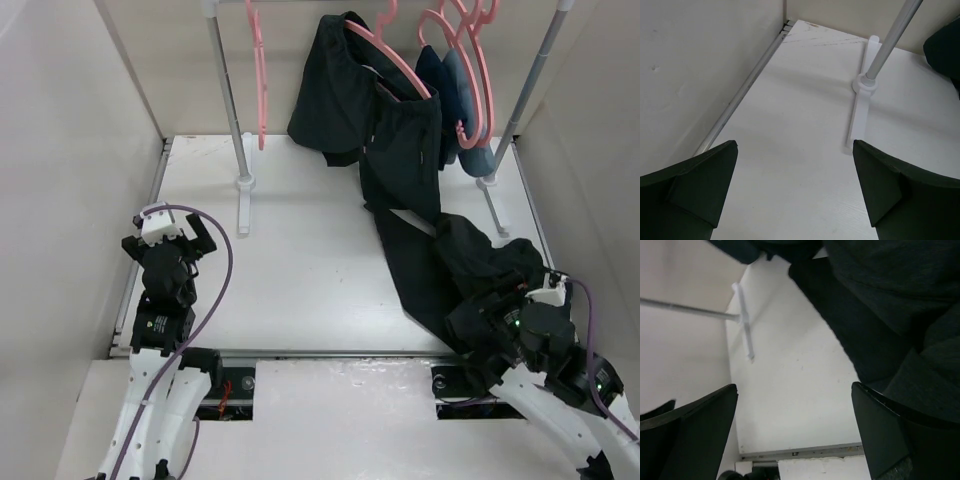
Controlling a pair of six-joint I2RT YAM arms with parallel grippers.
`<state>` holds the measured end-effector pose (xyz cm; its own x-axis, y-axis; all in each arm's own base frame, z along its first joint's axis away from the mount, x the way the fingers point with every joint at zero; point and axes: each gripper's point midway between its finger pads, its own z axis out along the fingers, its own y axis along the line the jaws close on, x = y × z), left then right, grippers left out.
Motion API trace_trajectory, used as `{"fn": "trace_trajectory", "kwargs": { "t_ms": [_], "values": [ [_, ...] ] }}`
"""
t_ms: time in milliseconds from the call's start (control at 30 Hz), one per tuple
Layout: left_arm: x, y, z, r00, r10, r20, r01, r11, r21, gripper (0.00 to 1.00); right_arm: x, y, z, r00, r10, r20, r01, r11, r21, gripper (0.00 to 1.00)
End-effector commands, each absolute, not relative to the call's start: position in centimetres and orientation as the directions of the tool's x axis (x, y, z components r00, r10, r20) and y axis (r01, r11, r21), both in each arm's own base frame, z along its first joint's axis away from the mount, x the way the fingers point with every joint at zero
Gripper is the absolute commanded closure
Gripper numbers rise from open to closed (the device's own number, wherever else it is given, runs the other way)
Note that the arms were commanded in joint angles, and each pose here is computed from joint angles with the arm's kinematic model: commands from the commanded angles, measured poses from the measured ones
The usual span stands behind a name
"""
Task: Place the trousers on the hanger
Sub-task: Move the trousers to the center of the board.
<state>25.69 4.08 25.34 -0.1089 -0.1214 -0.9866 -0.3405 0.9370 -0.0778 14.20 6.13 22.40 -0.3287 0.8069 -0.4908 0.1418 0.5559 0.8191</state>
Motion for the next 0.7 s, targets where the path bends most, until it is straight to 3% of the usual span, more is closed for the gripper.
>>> {"fn": "trace_trajectory", "kwargs": {
  "t_ms": [0,33,133,267,400,467,567,667],
  "values": [
    [25.8,3.8,27.9,-0.036,-0.151,-0.988,-0.327,0.936,-0.131,0.01,14.5,3.9,21.9,-0.237,0.865,-0.443,0.325,0.500,0.803,0.00],
    [25.8,3.9,27.9,-0.031,-0.159,-0.987,-0.336,0.931,-0.140,0.01,14.6,3.0,20.3,-0.216,0.859,-0.465,0.442,0.511,0.738,0.00],
    [25.7,4.4,27.7,-0.035,-0.156,-0.987,-0.367,0.921,-0.133,0.01,15.8,3.8,18.5,-0.289,0.786,-0.547,0.556,0.603,0.573,0.00],
    [25.6,4.9,27.7,-0.035,-0.145,-0.989,-0.388,0.914,-0.120,0.01,17.2,5.6,15.5,-0.467,0.631,-0.619,0.616,0.735,0.284,0.00],
    [25.6,4.8,27.7,-0.044,-0.127,-0.991,-0.377,0.921,-0.101,0.01,19.6,5.8,16.5,-0.494,0.526,-0.692,0.632,0.764,0.129,0.00],
    [25.6,4.8,27.7,-0.048,-0.117,-0.992,-0.377,0.922,-0.091,0.01,21.4,5.1,19.5,-0.434,0.473,-0.767,0.641,0.760,0.106,0.00],
    [25.6,4.8,27.7,-0.052,-0.109,-0.993,-0.376,0.923,-0.082,0.01,22.9,3.7,20.8,-0.510,0.257,-0.821,0.607,0.784,-0.132,0.00],
    [25.6,4.7,27.7,-0.053,-0.109,-0.993,-0.368,0.926,-0.082,0.01,25.4,5.0,19.6,-0.656,0.063,-0.752,0.437,0.844,-0.311,0.00]
  ]
}}
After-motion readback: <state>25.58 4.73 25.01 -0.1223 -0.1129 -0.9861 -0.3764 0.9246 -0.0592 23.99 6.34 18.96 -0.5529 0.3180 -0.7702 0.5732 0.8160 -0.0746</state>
